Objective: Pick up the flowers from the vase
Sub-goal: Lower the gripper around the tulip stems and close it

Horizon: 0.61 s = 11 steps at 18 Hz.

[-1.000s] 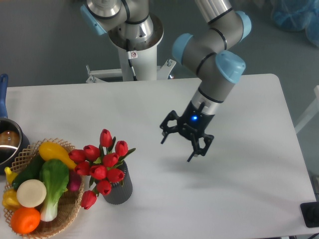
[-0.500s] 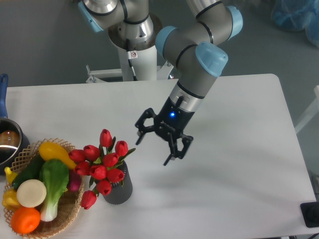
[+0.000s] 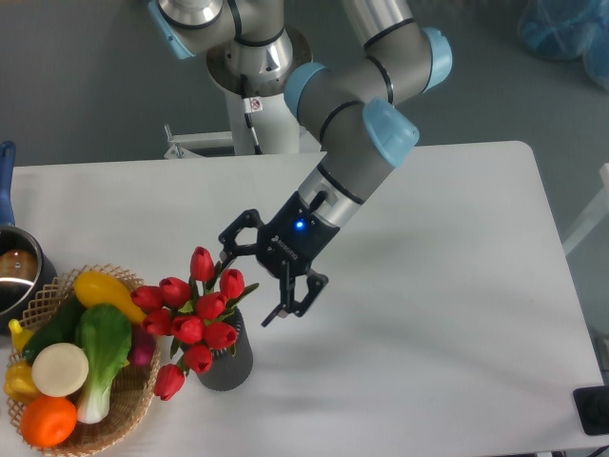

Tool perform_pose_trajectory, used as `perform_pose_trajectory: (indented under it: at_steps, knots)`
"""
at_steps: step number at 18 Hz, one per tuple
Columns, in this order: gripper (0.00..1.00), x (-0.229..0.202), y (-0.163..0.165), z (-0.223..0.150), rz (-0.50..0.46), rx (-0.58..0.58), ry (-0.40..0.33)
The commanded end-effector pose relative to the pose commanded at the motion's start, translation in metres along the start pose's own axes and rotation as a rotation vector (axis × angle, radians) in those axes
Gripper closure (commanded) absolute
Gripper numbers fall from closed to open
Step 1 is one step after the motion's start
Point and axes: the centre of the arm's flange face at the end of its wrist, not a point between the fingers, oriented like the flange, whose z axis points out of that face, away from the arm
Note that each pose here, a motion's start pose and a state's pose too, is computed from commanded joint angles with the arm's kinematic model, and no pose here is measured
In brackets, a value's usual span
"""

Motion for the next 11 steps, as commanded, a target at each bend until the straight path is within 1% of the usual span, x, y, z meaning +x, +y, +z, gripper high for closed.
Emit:
perform_pose_trajectory:
  at_steps: [3,6,8,9,11]
  knots:
    - [0.00,0.004,-0.004,0.004,0.004,0.031,0.024]
    - [0.01,0.004,-0.003,0.011,0.006,0.031,0.033]
    - [0.12,0.001,0.000,0.015,0.002,0.037,0.042]
    - [0.21,-0.001,0.002,0.017,0.002,0.045,0.046]
    - [0.42,-0.003,0.004,0.020,-0.002,0.047,0.051]
